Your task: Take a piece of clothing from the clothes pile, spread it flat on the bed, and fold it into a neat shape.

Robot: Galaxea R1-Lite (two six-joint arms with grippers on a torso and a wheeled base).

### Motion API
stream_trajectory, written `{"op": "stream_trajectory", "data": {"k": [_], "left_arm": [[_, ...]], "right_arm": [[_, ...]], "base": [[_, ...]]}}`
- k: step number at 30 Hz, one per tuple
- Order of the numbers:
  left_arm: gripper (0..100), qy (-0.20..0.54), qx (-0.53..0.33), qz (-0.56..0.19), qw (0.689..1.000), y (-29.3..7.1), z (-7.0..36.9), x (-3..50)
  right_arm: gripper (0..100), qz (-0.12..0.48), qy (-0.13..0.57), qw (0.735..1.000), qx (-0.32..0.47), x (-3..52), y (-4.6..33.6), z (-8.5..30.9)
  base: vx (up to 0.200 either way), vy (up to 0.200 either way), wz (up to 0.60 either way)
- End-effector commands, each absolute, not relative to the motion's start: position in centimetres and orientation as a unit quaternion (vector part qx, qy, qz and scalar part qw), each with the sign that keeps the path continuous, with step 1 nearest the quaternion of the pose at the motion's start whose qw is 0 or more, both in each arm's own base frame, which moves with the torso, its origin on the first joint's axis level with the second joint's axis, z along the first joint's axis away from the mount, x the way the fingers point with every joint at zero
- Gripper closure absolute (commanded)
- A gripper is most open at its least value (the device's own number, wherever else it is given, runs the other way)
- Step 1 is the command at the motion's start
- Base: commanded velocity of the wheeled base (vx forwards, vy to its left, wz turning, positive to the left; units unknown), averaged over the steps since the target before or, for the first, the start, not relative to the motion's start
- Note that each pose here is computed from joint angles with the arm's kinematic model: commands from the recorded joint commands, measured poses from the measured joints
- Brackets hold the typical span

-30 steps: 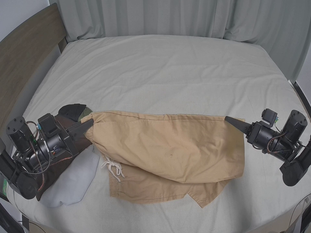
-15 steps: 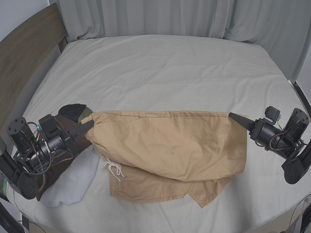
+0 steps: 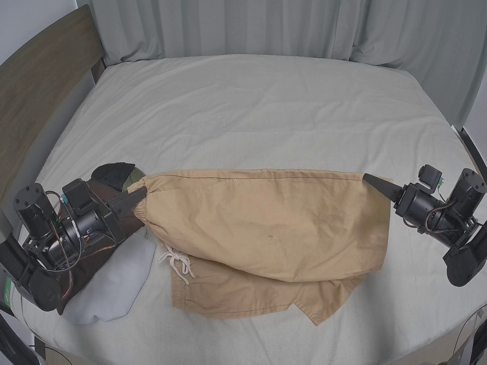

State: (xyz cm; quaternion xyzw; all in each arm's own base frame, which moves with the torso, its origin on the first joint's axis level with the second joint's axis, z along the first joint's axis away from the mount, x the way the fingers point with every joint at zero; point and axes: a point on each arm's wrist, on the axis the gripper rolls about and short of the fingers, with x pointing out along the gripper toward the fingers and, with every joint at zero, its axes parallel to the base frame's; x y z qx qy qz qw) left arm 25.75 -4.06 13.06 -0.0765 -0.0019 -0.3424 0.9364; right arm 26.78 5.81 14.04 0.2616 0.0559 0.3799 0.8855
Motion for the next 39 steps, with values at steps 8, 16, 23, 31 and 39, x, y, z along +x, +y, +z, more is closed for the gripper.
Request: {"op": "stream_trajectory", "data": {"k": [8,16,23,31,39], "left_arm": [[100,-0.002,-0.078,-0.34,0.937,-4.0,13.0,26.0],[100,-0.001,-0.078,-0.333,0.94,-3.6,12.8,26.4],[100,0.002,-0.078,-0.33,0.941,-3.5,12.7,26.5],[100,0.003,-0.079,-0.327,0.942,-3.3,12.6,26.6],[100,0.01,-0.079,-0.326,0.942,-3.3,12.2,26.8]], "right_arm": [[100,0.366,0.043,0.895,0.249,27.1,4.9,14.2],[100,0.361,0.041,0.898,0.248,27.2,4.5,14.2],[100,0.358,0.041,0.899,0.248,27.2,4.4,14.1],[100,0.355,0.039,0.901,0.248,27.2,4.2,14.2],[100,0.356,0.041,0.9,0.247,27.3,4.3,14.1]], "base": [[0.0,0.0,0.0],[0.0,0.0,0.0],[0.0,0.0,0.0],[0.0,0.0,0.0],[0.0,0.0,0.0]]}}
